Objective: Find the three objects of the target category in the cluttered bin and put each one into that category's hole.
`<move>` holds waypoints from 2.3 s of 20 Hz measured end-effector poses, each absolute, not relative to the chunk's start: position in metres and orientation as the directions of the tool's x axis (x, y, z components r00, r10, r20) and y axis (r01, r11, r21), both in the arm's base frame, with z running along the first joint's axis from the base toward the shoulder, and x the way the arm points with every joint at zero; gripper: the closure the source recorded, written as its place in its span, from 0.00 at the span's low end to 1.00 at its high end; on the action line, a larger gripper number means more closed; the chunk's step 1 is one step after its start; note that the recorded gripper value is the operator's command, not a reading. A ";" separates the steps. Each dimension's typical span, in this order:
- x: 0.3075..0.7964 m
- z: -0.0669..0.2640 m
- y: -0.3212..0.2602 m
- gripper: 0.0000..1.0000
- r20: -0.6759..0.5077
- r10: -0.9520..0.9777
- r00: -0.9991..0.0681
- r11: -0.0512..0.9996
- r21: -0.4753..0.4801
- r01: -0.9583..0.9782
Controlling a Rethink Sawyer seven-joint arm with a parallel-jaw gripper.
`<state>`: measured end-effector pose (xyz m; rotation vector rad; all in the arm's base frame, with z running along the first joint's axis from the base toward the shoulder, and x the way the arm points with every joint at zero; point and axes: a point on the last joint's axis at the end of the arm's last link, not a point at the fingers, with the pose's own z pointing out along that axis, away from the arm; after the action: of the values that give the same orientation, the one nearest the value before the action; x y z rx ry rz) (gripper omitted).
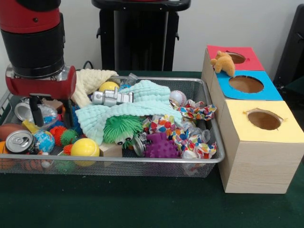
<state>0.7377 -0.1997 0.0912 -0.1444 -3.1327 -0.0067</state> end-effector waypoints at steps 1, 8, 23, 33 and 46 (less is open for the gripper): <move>0.738 0.091 -0.200 0.00 0.006 0.090 -0.996 0.996 0.001 0.090; 0.737 0.089 -0.201 0.00 0.004 0.074 -0.997 0.997 -0.016 0.074; 0.728 0.068 -0.204 0.00 0.028 0.039 -0.999 0.998 -0.049 0.037; 0.718 0.028 -0.211 0.00 0.064 0.030 -0.998 0.998 -0.055 0.026; 0.719 -0.012 -0.236 0.00 0.063 0.027 -0.998 0.999 -0.038 0.025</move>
<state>0.7189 -0.2359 -0.0122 -0.0398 -3.0771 0.0568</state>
